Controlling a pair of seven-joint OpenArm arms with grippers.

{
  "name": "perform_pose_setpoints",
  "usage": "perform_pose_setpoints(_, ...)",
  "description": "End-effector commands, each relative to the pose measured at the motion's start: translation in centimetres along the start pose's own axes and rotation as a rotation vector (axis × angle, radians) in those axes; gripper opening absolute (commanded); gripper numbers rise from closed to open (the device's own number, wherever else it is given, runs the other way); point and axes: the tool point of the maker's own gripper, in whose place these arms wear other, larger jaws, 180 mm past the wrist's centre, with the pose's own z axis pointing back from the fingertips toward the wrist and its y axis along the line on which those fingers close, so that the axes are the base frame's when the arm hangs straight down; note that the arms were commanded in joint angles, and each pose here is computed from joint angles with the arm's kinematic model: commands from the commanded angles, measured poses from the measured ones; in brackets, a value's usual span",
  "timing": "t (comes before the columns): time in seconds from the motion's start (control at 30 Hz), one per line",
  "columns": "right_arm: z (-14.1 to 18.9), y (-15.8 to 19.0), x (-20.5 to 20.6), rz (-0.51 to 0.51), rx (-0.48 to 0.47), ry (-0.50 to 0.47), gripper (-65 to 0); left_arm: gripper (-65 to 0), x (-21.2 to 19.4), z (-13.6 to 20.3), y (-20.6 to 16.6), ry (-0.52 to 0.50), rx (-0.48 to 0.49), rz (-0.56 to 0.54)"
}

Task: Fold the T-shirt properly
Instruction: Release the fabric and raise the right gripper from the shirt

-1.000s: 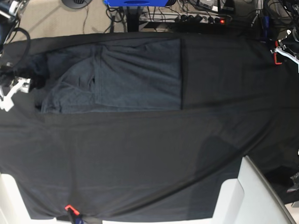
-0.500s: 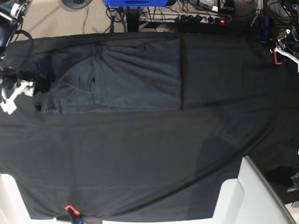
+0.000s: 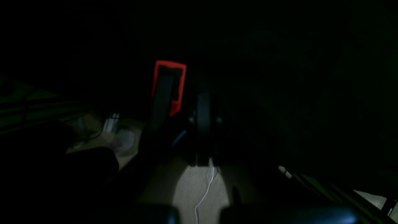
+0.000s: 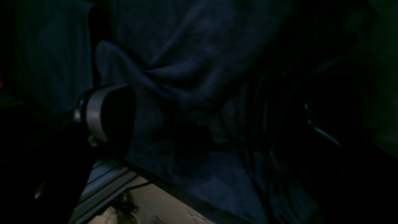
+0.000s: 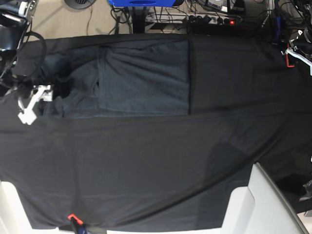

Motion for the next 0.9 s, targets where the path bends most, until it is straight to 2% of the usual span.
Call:
perform_pose_setpoints(0.0, -0.3, 0.0, -2.1, 0.010, -0.018, 0.086, -1.8, -65.0, 1.3, 0.5, 0.7, -0.034, 0.013, -0.016)
perform_pose_setpoints(0.2, -0.1, 0.2, -3.1, 0.023, -0.024, 0.114, -2.7, -65.0, 1.5, 0.5, 0.7, -0.036, 0.012, -0.015)
perform_pose_setpoints(0.33, -1.0, 1.2, -3.4, 0.023, 0.000, 0.119, -12.9, -65.0, 1.6, 0.4, 0.6, -0.039, 0.012, -0.015)
perform_pose_setpoints(0.4, -1.5, 1.8, -3.4, 0.020, 0.015, 0.115, -15.9, -65.0, 1.5, 0.4, 0.6, -0.039, 0.011, -0.013)
perform_pose_setpoints(0.7, -1.5, 2.0, -2.6, 0.028, 0.016, 0.101, -18.0, -65.0, 1.5, 0.4, 0.6, -0.037, 0.011, -0.014)
perform_pose_setpoints(0.77, -1.5, 1.9, -2.2, 0.028, 0.015, 0.083, -24.3, -65.0, 1.5, 0.4, 0.6, -0.037, 0.011, -0.014)
perform_pose_setpoints(0.87, -1.6, 1.9, -1.8, 0.026, 0.016, 0.057, -40.8, -65.0, 1.5, 0.4, 0.6, -0.037, 0.011, -0.014)
